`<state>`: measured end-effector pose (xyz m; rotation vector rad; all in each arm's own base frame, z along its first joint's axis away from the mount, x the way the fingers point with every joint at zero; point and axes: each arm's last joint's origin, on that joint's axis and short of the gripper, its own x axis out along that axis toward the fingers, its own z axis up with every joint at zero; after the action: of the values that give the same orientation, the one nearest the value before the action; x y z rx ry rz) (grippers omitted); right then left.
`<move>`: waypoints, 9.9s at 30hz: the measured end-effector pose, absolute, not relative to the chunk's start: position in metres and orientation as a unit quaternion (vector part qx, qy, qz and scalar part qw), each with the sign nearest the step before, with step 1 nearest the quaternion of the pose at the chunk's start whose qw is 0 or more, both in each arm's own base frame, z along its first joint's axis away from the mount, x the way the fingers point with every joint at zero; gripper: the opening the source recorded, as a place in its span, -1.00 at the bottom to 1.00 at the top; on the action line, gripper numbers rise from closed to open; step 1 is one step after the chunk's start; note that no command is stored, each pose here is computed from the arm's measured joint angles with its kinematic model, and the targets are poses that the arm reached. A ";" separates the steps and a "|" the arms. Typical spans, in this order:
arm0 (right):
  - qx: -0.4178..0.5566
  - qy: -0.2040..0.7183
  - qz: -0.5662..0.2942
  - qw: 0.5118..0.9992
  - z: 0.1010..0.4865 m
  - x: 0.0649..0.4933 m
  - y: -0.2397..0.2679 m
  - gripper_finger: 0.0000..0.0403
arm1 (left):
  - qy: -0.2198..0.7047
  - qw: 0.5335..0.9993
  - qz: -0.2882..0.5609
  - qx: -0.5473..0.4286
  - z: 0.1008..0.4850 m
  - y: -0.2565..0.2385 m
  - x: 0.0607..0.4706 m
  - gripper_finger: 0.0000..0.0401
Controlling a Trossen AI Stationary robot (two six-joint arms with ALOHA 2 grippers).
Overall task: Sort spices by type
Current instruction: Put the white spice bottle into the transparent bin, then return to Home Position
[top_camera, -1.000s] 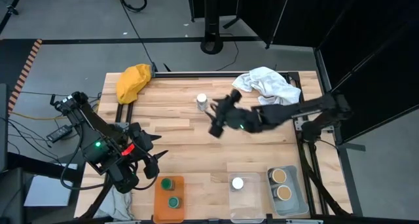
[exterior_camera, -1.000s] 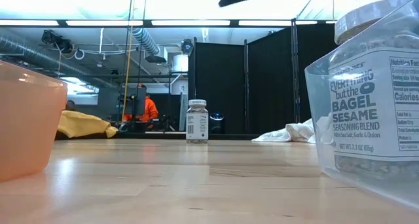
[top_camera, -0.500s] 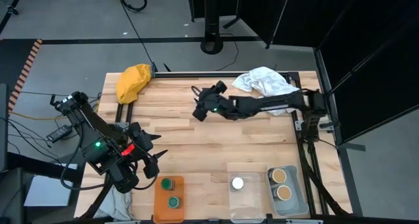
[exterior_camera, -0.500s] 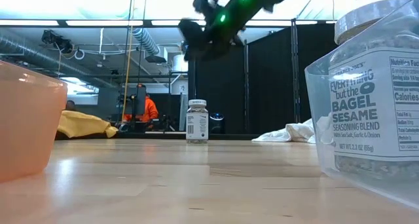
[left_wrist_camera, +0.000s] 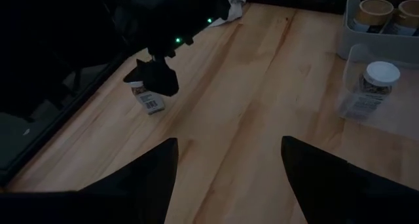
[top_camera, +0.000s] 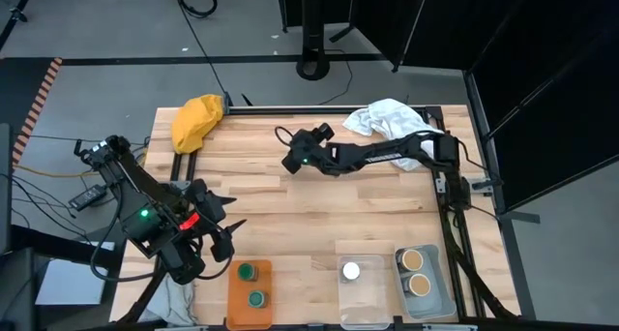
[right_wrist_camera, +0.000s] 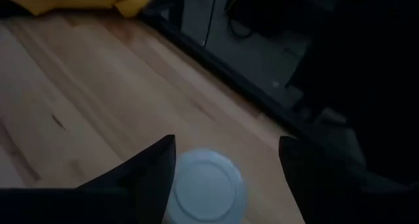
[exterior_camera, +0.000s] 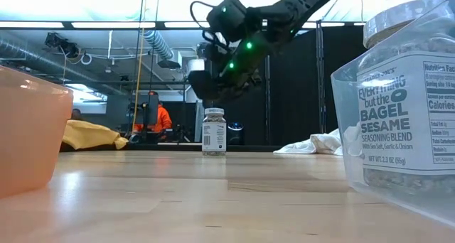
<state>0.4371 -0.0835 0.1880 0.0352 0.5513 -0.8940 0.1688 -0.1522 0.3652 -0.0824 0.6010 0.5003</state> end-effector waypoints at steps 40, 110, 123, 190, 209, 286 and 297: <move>0.108 0.235 -0.348 0.901 0.237 0.420 -0.089 -0.01 | 0.290 0.924 0.248 -0.034 0.365 -0.151 0.168 0.37; 0.156 0.141 -0.258 0.943 0.352 0.360 -0.022 0.00 | 0.256 0.931 0.258 -0.036 0.367 -0.152 0.170 0.37; 0.183 0.195 -0.085 0.960 0.378 0.282 0.133 0.00 | 0.228 0.937 0.261 -0.052 0.370 -0.155 0.173 0.37; 0.096 0.432 -0.164 0.882 0.195 0.241 0.289 0.30 | 0.221 0.931 0.289 -0.038 0.370 -0.145 0.179 0.37; 0.087 0.434 -0.149 0.884 0.206 0.239 0.285 0.19 | 0.211 0.934 0.279 -0.075 0.371 -0.149 0.183 0.37; 0.135 -0.090 0.124 0.979 0.434 -0.007 -0.036 0.09 | -0.130 0.983 -0.103 -0.084 0.390 -0.071 0.098 0.37; 0.141 -0.224 0.169 0.949 0.372 -0.010 -0.034 0.09 | -0.193 0.962 -0.131 -0.139 0.345 -0.057 0.081 0.37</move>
<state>-0.0102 -0.0343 0.3716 0.2876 -0.4551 0.3446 0.0813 -0.0571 0.3447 -0.2819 -0.3917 -0.2648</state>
